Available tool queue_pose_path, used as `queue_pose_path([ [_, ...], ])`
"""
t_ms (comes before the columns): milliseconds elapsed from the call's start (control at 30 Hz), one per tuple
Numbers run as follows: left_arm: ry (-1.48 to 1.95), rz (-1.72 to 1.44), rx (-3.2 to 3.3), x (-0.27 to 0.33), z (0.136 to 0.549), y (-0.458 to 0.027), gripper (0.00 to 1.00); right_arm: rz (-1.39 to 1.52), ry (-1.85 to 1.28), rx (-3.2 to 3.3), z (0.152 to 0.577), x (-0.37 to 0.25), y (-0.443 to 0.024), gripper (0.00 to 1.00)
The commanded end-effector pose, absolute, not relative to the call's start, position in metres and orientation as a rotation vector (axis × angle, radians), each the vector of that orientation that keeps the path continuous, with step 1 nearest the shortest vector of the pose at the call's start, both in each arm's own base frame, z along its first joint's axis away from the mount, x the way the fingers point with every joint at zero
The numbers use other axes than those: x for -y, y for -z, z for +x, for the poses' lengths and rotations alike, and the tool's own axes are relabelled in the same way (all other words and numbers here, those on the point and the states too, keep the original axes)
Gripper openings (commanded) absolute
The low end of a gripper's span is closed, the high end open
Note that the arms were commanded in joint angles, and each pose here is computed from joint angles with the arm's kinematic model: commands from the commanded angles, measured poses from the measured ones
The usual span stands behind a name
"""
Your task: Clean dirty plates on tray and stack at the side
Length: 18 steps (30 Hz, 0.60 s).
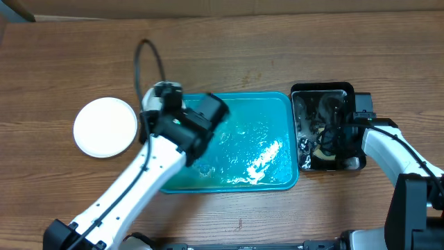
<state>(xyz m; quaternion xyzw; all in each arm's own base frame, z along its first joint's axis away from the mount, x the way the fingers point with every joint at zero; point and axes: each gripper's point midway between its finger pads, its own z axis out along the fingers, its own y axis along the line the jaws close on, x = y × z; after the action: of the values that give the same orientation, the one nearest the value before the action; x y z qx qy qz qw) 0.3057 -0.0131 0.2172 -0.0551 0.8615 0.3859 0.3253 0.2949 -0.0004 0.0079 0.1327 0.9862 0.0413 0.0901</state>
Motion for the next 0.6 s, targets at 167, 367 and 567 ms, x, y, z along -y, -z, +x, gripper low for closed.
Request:
queue_pose_path([
  [167,-0.659,-0.688,-2.487,-0.046,0.302,-0.184,0.04,0.438,-0.116,-3.021,0.272,-0.001,0.01,0.04],
  [367,-0.439,-1.028,-2.484,-0.092,0.302,-0.169,0.04,0.438,-0.116,-3.021,0.272,-0.001,0.01,0.04],
  [567,-0.307,-1.251,-2.436,-0.139,0.302,-0.154,0.04,0.438,-0.116,-3.02,0.272,-0.001,0.01,0.04],
])
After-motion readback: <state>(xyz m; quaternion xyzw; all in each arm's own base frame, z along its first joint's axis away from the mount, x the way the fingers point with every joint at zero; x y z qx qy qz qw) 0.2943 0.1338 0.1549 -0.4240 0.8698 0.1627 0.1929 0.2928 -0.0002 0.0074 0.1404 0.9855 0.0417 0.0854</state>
